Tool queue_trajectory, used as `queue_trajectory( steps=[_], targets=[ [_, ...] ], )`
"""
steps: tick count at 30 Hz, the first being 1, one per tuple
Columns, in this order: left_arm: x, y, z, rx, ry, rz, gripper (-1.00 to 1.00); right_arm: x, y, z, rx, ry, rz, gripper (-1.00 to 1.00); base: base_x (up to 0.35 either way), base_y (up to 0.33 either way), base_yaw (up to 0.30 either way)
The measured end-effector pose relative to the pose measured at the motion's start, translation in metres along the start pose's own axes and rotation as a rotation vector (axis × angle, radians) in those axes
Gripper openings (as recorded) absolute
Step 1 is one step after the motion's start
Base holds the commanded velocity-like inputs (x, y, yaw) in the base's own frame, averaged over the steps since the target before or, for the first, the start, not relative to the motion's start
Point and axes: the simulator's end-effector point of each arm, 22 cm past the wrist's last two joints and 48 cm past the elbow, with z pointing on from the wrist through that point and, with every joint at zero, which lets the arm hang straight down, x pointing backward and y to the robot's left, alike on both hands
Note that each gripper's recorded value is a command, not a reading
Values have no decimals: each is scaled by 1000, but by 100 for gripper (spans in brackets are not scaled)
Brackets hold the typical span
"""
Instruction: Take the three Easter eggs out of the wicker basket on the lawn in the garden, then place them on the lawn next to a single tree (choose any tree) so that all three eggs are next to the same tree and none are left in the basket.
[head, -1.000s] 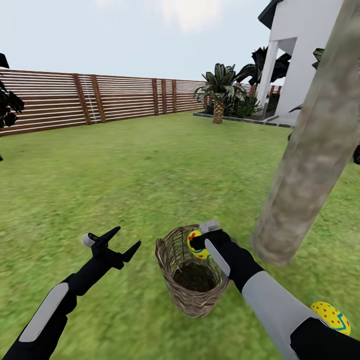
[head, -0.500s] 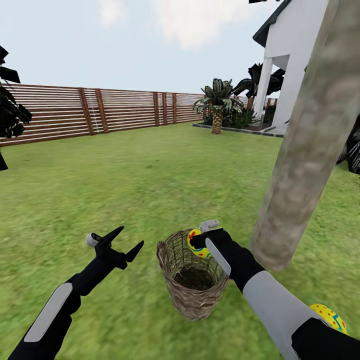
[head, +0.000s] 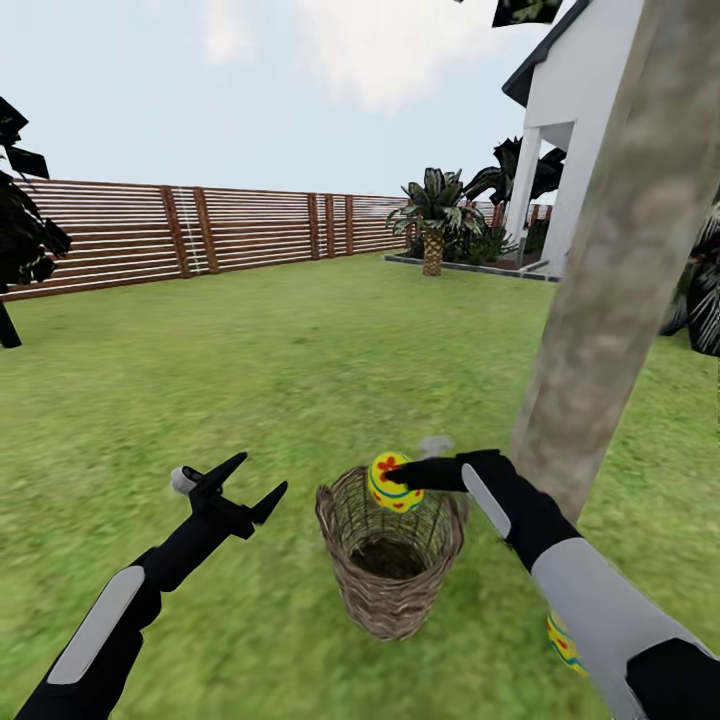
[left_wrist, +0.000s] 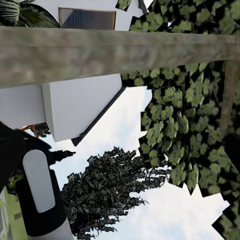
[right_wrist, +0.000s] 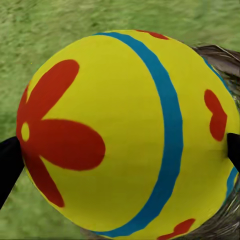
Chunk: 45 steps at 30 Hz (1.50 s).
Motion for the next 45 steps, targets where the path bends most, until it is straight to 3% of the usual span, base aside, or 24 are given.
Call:
queue_trajectory(
  steps=[4,8,14,25,28,37,45],
  targets=[
    [-2,-7,6,1,0,0,100,-15,6,-14,-91,-25,37,-100,-332,0,-41],
    [-3,-16,12,3,2,2,100,-32,-2,-28,-102,-56,69,-100,-257,0,-185],
    [-1,-20,13,7,6,7,100,-40,-1,-47,-200,-92,104,-100,-19,0,-213],
    [1,-25,15,14,11,15,100,-42,-6,-53,-183,-96,91,-100,0,0,-216],
    [2,-27,16,16,13,18,100,-43,-27,-64,-149,-100,86,-100,0,0,-216],
    [4,-31,17,23,16,25,100,-45,-46,-77,-113,-107,81,-100,0,0,-216],
    [7,-35,22,37,19,25,100,-48,-47,-81,-106,-114,78,-100,0,0,-216]
  ],
)
